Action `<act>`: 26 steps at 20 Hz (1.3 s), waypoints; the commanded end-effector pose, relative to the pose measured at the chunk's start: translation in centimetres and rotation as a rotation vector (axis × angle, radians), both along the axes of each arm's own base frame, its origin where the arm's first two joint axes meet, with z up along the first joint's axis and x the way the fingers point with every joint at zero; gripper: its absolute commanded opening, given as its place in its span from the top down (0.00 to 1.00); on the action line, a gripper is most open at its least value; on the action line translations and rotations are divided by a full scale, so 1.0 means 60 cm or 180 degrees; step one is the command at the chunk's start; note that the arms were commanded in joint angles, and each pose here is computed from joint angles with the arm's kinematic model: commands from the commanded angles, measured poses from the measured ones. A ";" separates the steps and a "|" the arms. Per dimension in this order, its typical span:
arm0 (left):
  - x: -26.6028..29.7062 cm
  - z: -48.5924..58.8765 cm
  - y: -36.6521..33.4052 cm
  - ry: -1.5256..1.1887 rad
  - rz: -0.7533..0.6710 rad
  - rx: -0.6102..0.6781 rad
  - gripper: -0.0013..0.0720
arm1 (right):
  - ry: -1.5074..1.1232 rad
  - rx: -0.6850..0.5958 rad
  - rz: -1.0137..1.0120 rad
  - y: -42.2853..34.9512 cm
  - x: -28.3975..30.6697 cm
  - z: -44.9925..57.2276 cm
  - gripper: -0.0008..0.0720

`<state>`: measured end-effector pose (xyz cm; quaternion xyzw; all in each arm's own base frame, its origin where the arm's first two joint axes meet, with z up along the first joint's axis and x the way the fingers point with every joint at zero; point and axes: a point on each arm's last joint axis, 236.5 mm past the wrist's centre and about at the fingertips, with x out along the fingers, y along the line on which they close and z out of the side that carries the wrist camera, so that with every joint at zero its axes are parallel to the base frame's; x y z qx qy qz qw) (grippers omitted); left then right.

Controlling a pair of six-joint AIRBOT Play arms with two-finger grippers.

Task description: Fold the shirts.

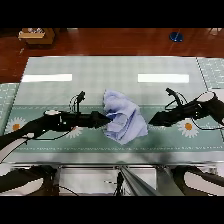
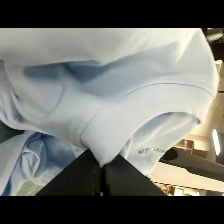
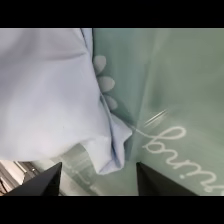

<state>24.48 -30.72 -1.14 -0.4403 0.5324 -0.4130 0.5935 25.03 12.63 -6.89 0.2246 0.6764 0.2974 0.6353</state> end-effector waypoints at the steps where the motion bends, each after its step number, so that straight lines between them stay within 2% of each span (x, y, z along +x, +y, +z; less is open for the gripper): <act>1: -0.003 0.013 0.003 -0.0061 -0.0060 -0.0102 0.95 | -0.0107 -0.0232 -0.0115 0.016 0.015 -0.031 0.25; 6: 0.007 0.021 0.012 -0.0083 -0.0011 -0.0146 0.95 | -0.0117 -0.0631 -0.0253 0.025 0.027 -0.065 0.26; 7: 0.010 0.021 0.015 -0.0109 -0.0001 -0.0147 0.95 | -0.0100 -0.0613 -0.0210 0.035 0.023 -0.067 0.38; 9: 0.018 0.023 0.021 -0.0141 0.0042 -0.0148 0.95 | -0.0122 -0.0603 -0.0106 0.050 0.016 -0.067 0.91; 10: 0.023 0.032 0.025 -0.0193 0.0053 -0.0204 0.95 | -0.0139 -0.0562 -0.0083 0.056 0.015 -0.060 0.97; 13: 0.058 0.107 0.048 -0.0527 0.0098 -0.0488 0.95 | -0.0440 -0.0541 -0.0053 0.051 0.031 -0.008 0.97; 17: 0.118 0.315 0.106 -0.1384 0.0359 -0.0753 0.95 | -0.1659 -0.0470 -0.0436 0.015 0.115 0.209 0.97; 19: 0.114 0.432 0.127 -0.1801 0.0429 -0.0841 0.95 | -0.2351 -0.0431 -0.0612 0.002 0.132 0.342 0.98; 22: 0.049 0.608 0.134 -0.2510 0.0340 -0.0941 0.95 | -0.3187 -0.0323 -0.0812 -0.002 0.112 0.526 0.98; 24: -0.005 0.680 0.131 -0.2934 0.0229 -0.0696 0.95 | -0.3626 -0.0287 -0.0932 -0.009 0.090 0.624 0.98; 26: -0.046 0.719 0.135 -0.3286 0.0219 -0.0210 0.95 | -0.3960 -0.0333 -0.1029 -0.021 0.068 0.699 0.98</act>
